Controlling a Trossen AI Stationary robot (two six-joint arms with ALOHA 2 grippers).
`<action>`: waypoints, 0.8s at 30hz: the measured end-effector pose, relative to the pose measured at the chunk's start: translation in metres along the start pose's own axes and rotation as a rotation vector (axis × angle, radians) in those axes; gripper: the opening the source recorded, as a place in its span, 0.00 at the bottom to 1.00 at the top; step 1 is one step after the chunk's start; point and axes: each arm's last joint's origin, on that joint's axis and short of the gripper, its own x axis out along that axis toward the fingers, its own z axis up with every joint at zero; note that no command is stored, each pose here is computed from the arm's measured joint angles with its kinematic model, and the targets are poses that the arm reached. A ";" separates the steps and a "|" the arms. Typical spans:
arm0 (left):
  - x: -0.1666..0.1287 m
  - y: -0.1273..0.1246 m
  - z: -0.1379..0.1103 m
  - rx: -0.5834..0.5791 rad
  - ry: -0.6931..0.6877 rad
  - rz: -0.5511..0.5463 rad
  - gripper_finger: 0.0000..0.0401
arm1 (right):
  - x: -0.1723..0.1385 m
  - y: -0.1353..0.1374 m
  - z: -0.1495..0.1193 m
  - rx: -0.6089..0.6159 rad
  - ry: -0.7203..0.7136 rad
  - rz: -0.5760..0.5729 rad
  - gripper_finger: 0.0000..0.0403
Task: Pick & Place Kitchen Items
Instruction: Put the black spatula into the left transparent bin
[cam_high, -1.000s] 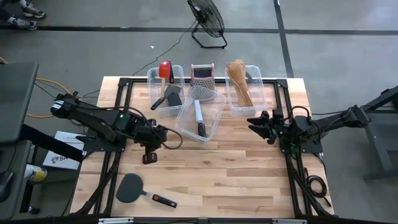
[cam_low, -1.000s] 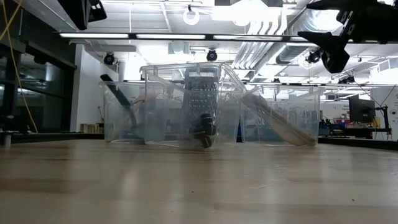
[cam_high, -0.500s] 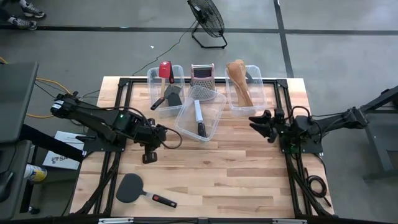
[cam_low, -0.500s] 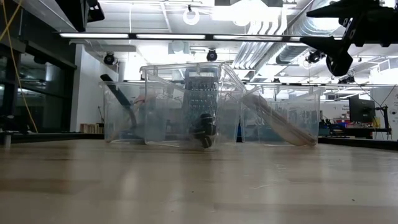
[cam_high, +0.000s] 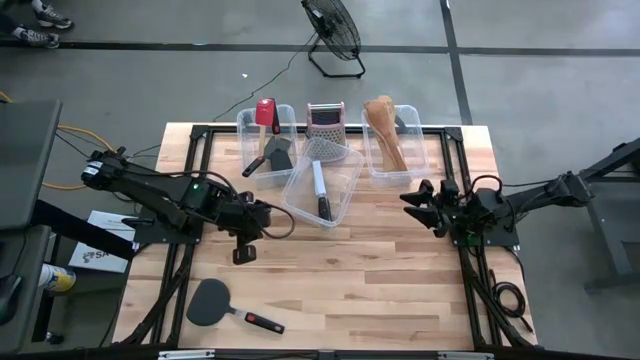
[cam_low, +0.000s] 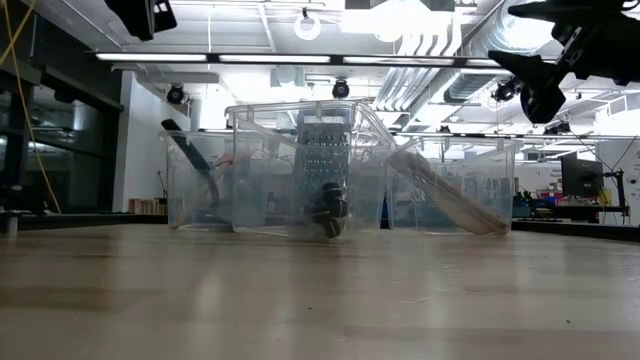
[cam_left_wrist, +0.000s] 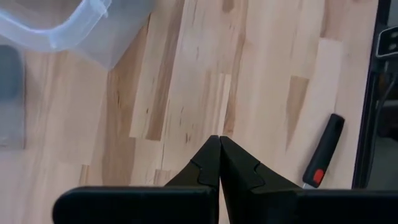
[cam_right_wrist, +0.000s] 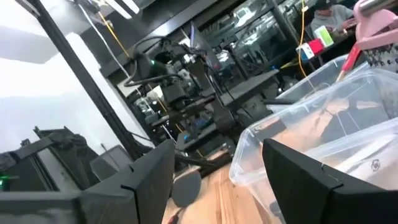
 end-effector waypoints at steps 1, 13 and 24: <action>0.000 0.000 0.001 -0.001 -0.006 -0.003 0.00 | -0.001 -0.001 -0.002 -0.001 0.000 0.008 0.59; 0.011 0.001 -0.004 0.004 0.004 0.007 0.00 | -0.008 -0.008 -0.011 -0.018 0.123 -0.028 0.59; 0.041 -0.023 -0.034 0.156 0.127 -0.223 0.00 | -0.020 -0.017 -0.014 -0.025 0.147 -0.165 0.59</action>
